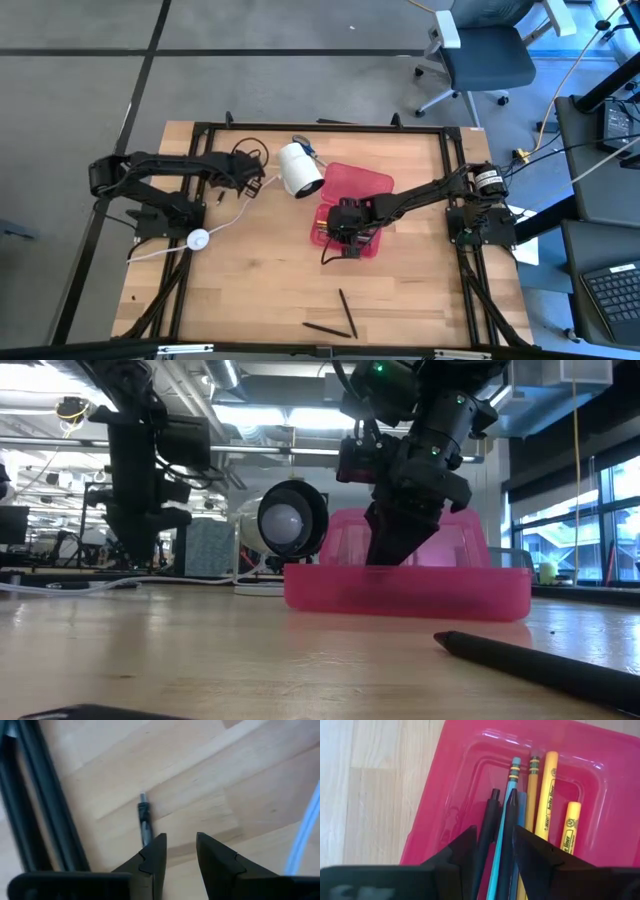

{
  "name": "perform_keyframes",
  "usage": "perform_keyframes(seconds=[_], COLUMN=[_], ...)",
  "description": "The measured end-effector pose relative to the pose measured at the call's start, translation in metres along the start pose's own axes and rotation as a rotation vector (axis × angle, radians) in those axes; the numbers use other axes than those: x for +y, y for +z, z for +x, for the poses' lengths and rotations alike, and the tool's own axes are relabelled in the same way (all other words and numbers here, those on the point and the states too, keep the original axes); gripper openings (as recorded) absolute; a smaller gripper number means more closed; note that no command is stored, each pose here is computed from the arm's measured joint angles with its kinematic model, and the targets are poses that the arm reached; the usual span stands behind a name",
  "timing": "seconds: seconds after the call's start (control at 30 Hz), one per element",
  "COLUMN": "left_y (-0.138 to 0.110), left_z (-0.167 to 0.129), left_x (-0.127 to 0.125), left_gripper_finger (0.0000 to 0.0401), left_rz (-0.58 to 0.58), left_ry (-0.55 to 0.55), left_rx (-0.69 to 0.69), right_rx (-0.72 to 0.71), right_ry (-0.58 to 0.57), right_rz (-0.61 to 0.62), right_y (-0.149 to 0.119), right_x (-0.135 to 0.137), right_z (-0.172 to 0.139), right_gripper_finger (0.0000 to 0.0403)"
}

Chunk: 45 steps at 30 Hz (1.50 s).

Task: Pick & place school supplies into a supply box
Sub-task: Put the transparent pen into the pink supply box

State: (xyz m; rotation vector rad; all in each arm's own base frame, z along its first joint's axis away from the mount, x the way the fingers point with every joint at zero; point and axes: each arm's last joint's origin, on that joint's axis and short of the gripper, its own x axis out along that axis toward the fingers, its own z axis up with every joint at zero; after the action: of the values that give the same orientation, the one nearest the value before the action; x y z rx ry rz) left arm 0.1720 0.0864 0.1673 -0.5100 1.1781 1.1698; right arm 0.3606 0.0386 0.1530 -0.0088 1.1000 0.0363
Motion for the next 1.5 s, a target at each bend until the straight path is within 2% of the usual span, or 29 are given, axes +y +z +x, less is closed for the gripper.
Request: perform_keyframes(seconds=[0.13,0.37,0.47,0.57,0.7,0.93,1.5], left_y=[0.002,0.007,0.007,0.007,0.010,0.016,0.018], left_z=[0.002,0.005,0.005,0.005,0.006,0.015,0.056], left_x=[0.003,0.009,0.009,0.007,0.010,0.019,0.016], left_gripper_finger=[0.0130,0.0197,0.0209,0.0211,0.0212,0.0212,0.0212], left_rz=[-0.014,-0.040,-0.053,-0.055,-0.143,-0.195,-0.160], left_ry=[-0.027,0.011,-0.004,-0.017,0.031,0.035,0.108], left_rx=[0.035,0.020,0.034,0.031,-0.021,0.040,0.229], right_rx=[0.000,0.002,0.002,0.002,0.002,0.001,0.018], right_ry=[0.000,0.000,0.000,0.000,0.000,0.000,-0.001], right_rz=[-0.002,-0.002,-0.002,-0.002,-0.005,-0.003,-0.003], right_y=[0.000,0.000,0.000,0.000,0.000,0.000,-0.002], right_x=[0.000,0.000,0.000,0.000,0.000,0.000,0.000], right_z=[0.000,0.000,0.000,0.000,0.000,0.000,0.000], right_gripper_finger=[0.0130,0.0130,0.0130,0.0130,0.0130,0.0130,0.0130])
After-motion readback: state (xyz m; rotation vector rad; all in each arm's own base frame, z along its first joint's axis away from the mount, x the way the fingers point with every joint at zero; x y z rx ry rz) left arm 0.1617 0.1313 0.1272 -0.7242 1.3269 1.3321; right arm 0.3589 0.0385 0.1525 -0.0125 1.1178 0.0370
